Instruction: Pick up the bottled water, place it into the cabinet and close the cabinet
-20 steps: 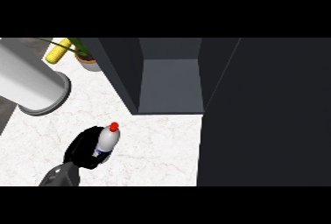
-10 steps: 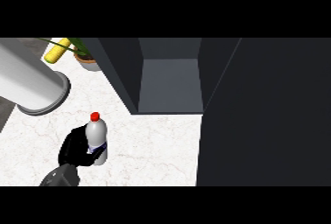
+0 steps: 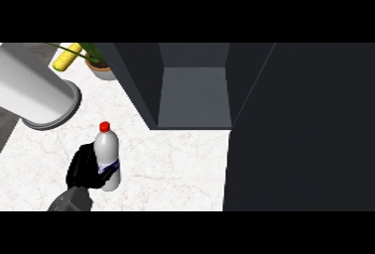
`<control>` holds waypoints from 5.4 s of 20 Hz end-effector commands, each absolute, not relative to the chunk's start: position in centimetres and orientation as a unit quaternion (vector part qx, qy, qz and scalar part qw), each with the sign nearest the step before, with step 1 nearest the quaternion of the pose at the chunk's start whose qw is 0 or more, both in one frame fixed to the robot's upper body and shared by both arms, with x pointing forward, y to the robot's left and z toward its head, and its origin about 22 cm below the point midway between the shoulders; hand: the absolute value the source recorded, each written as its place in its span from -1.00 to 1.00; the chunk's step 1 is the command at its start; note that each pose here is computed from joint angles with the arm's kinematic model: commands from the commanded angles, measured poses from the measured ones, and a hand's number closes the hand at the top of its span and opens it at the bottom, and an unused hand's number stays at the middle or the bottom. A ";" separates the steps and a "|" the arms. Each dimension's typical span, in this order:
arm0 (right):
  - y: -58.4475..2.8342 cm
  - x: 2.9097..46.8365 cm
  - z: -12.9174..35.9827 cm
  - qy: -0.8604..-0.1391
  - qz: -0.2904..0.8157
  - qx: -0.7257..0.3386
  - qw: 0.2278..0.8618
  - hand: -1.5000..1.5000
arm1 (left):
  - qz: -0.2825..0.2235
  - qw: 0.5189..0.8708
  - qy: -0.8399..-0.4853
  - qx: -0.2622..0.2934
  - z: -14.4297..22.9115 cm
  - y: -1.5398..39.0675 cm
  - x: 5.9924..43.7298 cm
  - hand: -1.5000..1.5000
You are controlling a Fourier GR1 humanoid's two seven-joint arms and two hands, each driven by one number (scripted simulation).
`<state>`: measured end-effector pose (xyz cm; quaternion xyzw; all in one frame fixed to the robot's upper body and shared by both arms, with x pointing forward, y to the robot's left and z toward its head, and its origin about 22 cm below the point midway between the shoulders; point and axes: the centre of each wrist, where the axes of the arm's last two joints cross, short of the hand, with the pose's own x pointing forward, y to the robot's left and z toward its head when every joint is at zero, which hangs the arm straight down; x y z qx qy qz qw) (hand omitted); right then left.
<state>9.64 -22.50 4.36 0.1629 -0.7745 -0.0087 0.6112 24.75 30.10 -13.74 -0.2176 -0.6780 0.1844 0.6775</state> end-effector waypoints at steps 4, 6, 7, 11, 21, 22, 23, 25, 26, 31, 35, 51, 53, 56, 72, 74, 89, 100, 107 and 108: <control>-22.6 10.3 4.7 -0.780 -0.014 0.157 0.606 -1.00 | 0.164 0.676 -0.678 -0.237 -11.0 28.5 24.9 1.00; -23.3 10.5 4.6 -0.770 -0.012 0.171 0.614 -1.00 | 0.145 0.666 -0.692 -0.237 -9.8 25.9 24.7 1.00; -21.5 11.2 5.3 -0.771 -0.008 0.175 0.612 -1.00 | 0.142 0.676 -0.685 -0.233 -8.3 28.4 26.4 1.00; -23.0 10.0 4.1 -0.773 -0.012 0.170 0.611 -1.00 | 0.124 0.656 -0.706 -0.237 -5.2 25.5 25.8 1.00; -21.6 10.0 5.5 -0.767 -0.009 0.178 0.616 -1.00 | 0.099 0.645 -0.730 -0.202 2.6 16.7 31.4 1.00; -21.1 10.8 3.1 -0.774 -0.018 0.181 0.607 -1.00 | 0.087 0.650 -0.726 -0.207 1.7 16.8 30.3 1.00; -21.5 11.4 4.8 -0.773 -0.013 0.182 0.607 -1.00 | 0.075 0.647 -0.734 -0.192 1.0 15.5 32.0 1.00; -20.9 10.8 3.9 -0.767 -0.014 0.185 0.614 -1.00 | 0.077 0.654 -0.727 -0.195 3.9 13.8 32.1 1.00; -20.7 11.1 5.1 -0.769 -0.016 0.183 0.613 -1.00 | 0.076 0.652 -0.730 -0.191 4.4 13.3 32.4 1.00; -21.0 10.6 4.2 -0.767 -0.009 0.193 0.612 -1.00 | 0.045 0.632 -0.761 -0.139 4.8 11.6 33.6 1.00; -20.6 11.2 4.0 -0.765 -0.009 0.200 0.612 -1.00 | 0.025 0.629 -0.771 -0.101 7.6 10.8 35.4 1.00; -20.4 12.1 4.2 -0.764 -0.016 0.213 0.609 -1.00 | 0.019 0.648 -0.760 0.049 7.2 11.2 37.0 1.00; -20.8 12.5 3.5 -0.763 -0.005 0.211 0.611 -1.00 | 0.005 0.644 -0.763 0.063 7.4 11.0 36.8 1.00; -20.8 12.4 3.6 -0.762 0.001 0.221 0.609 -1.00 | 0.007 0.641 -0.763 0.087 7.4 11.0 37.0 1.00; -20.1 12.4 3.8 -0.763 0.010 0.232 0.604 -1.00 | -0.040 0.611 -0.743 0.270 3.1 15.3 37.0 -1.00; -20.2 12.2 3.3 -0.756 0.006 0.228 0.614 -1.00 | -0.035 0.610 -0.743 0.274 3.2 15.6 37.1 -1.00; -20.8 12.2 3.6 -0.764 0.008 0.221 0.606 -1.00 | -0.017 0.623 -0.740 0.255 4.9 15.0 38.7 -1.00; -21.5 12.2 4.3 -0.773 0.013 0.206 0.600 -1.00 | 0.022 0.584 -0.808 0.083 5.5 14.0 37.1 -1.00; -20.9 11.7 4.0 -0.775 0.003 0.197 0.601 -1.00 | 0.028 0.561 -0.828 0.009 5.5 16.3 37.2 -1.00; -20.3 11.3 4.6 -0.770 0.001 0.201 0.605 -1.00 | 0.037 0.559 -0.829 0.002 4.0 15.9 36.6 -1.00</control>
